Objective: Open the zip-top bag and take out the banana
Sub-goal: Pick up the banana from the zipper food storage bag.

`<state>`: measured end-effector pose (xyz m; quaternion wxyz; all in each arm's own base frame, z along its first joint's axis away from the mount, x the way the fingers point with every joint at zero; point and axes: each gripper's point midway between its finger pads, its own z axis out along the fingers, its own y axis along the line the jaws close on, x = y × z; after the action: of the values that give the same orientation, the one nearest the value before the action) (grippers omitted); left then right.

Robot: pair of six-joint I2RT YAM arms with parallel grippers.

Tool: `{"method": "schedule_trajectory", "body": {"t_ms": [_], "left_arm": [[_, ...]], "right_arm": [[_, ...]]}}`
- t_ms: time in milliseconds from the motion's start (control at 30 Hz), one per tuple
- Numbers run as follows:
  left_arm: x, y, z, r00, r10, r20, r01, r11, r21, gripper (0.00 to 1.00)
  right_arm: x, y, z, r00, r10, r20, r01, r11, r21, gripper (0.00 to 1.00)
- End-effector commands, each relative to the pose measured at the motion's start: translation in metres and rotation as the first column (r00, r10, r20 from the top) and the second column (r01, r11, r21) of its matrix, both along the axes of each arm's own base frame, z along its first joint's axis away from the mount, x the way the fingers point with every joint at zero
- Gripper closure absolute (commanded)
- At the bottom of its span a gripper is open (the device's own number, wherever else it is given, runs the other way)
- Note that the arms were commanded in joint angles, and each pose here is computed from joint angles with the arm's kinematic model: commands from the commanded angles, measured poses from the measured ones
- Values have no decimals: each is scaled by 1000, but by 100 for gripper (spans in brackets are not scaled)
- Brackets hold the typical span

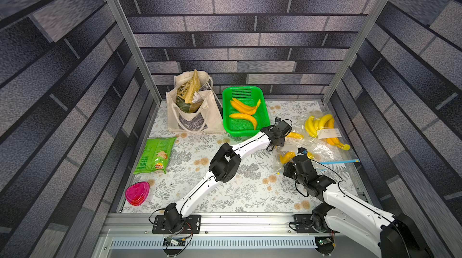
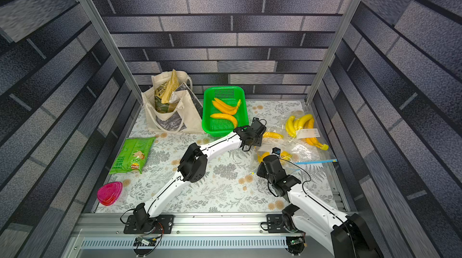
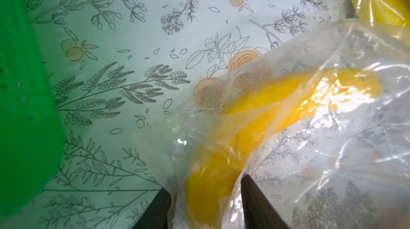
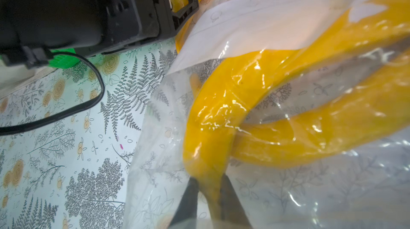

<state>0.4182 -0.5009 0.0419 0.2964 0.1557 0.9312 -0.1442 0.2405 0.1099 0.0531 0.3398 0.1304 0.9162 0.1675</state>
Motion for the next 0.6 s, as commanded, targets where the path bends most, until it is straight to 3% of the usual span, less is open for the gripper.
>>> {"method": "schedule_trajectory", "body": {"t_ms": [0, 333, 567], "left_arm": [[0, -5, 46, 996, -13, 83, 16, 999, -31, 62], [-5, 0, 68, 993, -16, 120, 21, 999, -45, 67], [7, -2, 95, 982, -41, 183, 49, 998, -43, 81]], "right_arm": [[-8, -7, -7, 999, -16, -41, 15, 999, -37, 80], [-6, -6, -6, 999, -14, -44, 13, 999, -43, 80], [-7, -1, -2, 999, 13, -36, -14, 1000, -21, 81]]}}
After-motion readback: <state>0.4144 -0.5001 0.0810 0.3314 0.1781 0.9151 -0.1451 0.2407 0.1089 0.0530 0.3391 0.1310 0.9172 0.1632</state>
